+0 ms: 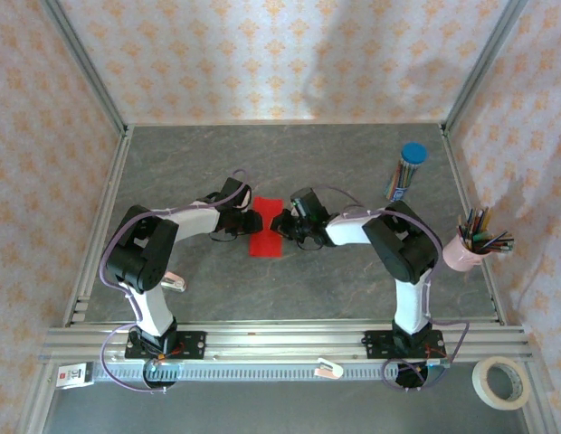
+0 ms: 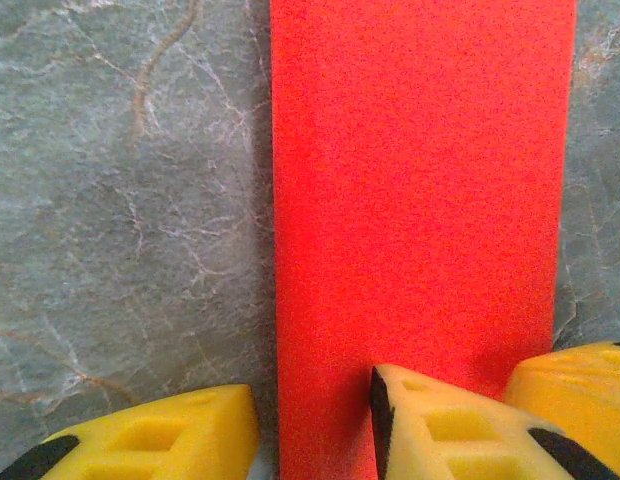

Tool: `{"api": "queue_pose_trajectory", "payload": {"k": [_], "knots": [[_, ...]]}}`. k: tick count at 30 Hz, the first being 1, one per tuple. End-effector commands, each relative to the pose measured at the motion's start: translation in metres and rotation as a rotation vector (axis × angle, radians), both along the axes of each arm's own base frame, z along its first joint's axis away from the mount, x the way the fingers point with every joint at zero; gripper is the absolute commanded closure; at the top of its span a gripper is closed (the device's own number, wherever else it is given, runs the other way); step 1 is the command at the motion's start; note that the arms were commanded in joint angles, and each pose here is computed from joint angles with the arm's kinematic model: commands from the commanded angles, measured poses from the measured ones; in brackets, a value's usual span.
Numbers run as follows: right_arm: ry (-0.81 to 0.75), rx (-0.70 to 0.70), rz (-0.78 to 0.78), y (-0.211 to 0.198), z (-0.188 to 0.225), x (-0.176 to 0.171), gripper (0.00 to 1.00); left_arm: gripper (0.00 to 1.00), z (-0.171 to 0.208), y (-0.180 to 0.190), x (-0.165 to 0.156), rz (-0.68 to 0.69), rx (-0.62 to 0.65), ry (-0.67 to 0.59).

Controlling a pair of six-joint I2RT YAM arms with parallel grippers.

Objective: Fold a paper plane with a square sheet of paper (pick it up from the middle)

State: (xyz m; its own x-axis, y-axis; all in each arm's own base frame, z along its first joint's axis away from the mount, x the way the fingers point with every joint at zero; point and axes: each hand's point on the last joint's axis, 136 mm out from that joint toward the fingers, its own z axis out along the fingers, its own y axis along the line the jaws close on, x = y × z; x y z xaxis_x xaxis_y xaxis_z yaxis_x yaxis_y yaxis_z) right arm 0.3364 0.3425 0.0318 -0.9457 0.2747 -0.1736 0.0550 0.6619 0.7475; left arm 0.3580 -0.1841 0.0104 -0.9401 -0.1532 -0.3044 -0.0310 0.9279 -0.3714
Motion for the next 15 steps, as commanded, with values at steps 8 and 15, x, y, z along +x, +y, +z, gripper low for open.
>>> {"api": "queue_pose_trajectory", "payload": {"k": [8, 15], "knots": [[0.070, -0.149, -0.015, -0.016, -0.036, -0.007, 0.91, 0.62, -0.064, 0.014, -0.039, -0.016, 0.082, 0.175], [0.110, -0.253, -0.008, -0.031, -0.056, -0.014, 0.92, 0.62, -0.037, 0.009, -0.026, 0.005, 0.050, 0.119]]}}
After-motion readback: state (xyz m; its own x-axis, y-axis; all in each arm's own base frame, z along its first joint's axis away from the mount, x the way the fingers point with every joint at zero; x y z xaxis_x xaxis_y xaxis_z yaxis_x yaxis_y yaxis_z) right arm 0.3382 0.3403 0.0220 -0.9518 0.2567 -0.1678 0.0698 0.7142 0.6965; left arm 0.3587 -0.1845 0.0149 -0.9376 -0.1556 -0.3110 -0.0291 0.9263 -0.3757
